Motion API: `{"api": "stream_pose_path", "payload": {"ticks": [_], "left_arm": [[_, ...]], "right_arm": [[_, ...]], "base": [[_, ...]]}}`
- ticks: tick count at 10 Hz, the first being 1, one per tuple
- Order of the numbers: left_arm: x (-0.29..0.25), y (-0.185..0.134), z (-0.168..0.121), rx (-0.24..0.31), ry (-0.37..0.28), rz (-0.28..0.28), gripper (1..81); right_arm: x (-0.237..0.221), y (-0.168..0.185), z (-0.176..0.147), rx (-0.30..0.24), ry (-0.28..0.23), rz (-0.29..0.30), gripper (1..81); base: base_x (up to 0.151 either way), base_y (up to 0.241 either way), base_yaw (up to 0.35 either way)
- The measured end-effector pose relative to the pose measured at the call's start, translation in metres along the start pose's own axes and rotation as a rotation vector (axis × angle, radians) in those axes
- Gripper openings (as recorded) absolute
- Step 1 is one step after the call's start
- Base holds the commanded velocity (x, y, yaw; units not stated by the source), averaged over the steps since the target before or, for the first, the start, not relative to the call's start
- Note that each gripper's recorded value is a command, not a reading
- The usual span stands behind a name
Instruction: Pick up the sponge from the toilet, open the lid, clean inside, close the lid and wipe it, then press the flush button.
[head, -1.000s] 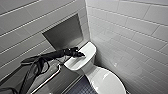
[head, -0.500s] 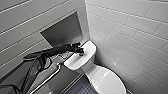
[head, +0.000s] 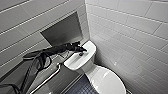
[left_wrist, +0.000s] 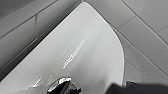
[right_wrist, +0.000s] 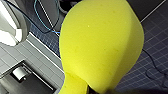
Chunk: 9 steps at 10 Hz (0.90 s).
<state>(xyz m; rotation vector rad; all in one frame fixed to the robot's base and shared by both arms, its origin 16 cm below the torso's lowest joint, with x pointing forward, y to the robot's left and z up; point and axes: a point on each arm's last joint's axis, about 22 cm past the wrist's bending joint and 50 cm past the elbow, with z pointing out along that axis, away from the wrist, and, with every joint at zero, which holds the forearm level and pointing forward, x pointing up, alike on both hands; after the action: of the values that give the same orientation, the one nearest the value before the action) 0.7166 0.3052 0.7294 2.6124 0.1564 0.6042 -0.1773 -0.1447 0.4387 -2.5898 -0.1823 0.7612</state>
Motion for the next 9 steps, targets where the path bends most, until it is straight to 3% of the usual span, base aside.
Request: {"api": "stream_pose_path", "payload": {"ticks": [1, 2, 9], "left_arm": [[0.000, -0.002, 0.003, 0.008, 0.003, -0.005, 81.1], [-0.001, -0.006, 0.006, 0.019, 0.003, -0.011, 1.0], [-0.012, -0.018, 0.009, 0.039, -0.006, -0.009, 1.0]], "right_arm": [[0.000, 0.000, 0.000, 0.000, 0.000, 0.000, 1.0], [0.000, 0.000, 0.000, 0.000, 0.000, 0.001, 1.0], [-0.001, 0.000, 0.000, 0.000, -0.001, 0.001, 1.0]], "base": [[0.000, 0.000, 0.000], [0.000, 0.000, 0.000], [0.000, 0.000, 0.000]]}}
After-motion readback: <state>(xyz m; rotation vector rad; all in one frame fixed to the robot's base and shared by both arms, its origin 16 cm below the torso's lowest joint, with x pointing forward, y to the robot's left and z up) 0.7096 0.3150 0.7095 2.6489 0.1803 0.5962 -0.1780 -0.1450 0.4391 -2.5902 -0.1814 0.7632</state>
